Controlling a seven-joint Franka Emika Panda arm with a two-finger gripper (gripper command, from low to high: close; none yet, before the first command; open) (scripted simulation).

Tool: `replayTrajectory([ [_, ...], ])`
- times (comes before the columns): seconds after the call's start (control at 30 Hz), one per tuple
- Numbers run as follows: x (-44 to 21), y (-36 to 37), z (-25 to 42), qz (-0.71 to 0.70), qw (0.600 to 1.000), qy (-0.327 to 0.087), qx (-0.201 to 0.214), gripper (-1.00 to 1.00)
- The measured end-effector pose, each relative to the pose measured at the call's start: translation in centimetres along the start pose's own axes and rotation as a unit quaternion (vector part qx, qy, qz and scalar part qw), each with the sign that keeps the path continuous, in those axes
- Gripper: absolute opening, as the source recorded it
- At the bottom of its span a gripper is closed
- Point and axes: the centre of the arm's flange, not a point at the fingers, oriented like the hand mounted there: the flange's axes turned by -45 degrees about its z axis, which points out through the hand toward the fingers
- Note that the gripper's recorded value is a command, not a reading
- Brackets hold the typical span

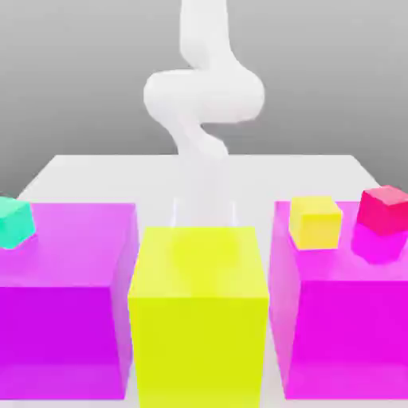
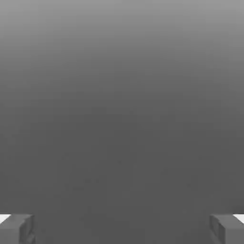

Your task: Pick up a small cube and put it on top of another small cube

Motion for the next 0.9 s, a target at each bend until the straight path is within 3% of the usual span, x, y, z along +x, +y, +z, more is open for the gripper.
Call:
replayTrajectory([
  [0.23, -9.5, -16.7, 13.2, -0.022, 0.978, -0.203, 0.049, 0.0],
  [0.47, -27.4, -29.0, 19.1, -0.065, 0.92, -0.386, 0.01, 0.0],
  [0.7, -42.4, -29.2, 23.6, -0.089, 0.906, -0.411, -0.043, 0.0],
  [0.8, -44.6, -28.5, 23.9, -0.107, 0.916, -0.387, -0.025, 0.0],
  [0.9, -42.3, -24.8, 26.9, -0.059, 0.93, -0.362, -0.02, 0.0],
])
